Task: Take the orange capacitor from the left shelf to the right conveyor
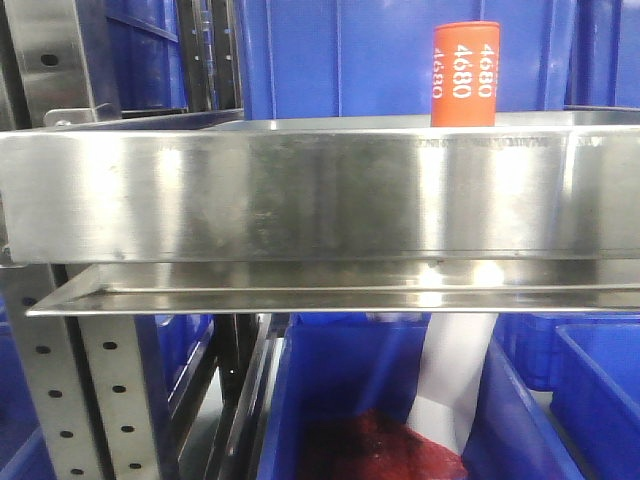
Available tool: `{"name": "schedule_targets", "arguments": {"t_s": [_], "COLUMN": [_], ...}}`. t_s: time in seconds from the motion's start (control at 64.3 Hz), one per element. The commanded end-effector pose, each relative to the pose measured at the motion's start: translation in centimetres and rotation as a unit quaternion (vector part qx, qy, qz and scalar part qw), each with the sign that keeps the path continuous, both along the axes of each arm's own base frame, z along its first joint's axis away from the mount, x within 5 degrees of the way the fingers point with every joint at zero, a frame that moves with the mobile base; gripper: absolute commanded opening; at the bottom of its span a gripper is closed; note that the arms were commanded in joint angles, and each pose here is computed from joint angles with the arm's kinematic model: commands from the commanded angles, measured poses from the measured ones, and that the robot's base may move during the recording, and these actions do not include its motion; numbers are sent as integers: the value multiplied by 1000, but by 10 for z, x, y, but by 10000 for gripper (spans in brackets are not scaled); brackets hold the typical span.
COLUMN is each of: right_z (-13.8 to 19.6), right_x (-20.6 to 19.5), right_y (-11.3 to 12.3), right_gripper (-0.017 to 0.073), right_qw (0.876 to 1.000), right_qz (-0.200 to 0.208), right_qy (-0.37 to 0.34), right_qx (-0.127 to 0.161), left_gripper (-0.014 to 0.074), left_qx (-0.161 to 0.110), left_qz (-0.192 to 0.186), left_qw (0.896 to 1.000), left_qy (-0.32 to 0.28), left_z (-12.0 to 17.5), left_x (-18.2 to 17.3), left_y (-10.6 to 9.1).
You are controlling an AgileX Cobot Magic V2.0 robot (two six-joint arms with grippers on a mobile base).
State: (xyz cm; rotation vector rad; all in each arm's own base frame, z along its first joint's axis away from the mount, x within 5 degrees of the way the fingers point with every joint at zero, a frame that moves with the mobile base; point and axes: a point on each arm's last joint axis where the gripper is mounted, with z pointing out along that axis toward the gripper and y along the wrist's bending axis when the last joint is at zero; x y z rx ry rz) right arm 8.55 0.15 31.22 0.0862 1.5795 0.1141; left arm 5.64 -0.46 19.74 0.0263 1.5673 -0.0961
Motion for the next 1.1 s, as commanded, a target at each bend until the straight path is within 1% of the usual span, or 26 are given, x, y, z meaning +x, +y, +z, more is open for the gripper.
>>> {"name": "schedule_targets", "arguments": {"t_s": [0.0,0.031,0.109,0.264,0.342,0.467,0.544,0.747,1.089], "right_z": [22,24,28,37,33,23,16,2,-23], "right_x": [23,30,49,85,107,138,153,174,197], "right_y": [3,6,15,48,66,80,88,108,115], "right_gripper": [615,636,615,614,614,614,614,614,614], "right_qw": [1000,1000,999,990,986,984,983,979,979], "right_qz": [12,22,51,133,159,165,171,191,190], "right_qy": [-15,-7,16,37,53,70,67,71,72], "right_qx": [3,3,1,-3,-7,-11,-14,-16,-18], "left_gripper": [-127,-127,-127,-127,-127,-127,-127,-127,-127], "left_qx": [-6,-6,-6,-6,-6,-6,-6,-6,-6], "left_qz": [4,4,4,4,4,4,4,4,4], "left_qw": [999,999,999,999,999,999,999,999,999], "left_qy": [-49,-49,-49,-49,-49,-49,-49,-49,-49], "left_z": [10,10,10,10,10,10,10,10,10], "left_x": [-1,-1,-1,-1,-1,-1,-1,-1,-1], "left_y": [1,1,1,1,1,1,1,1,1]}}
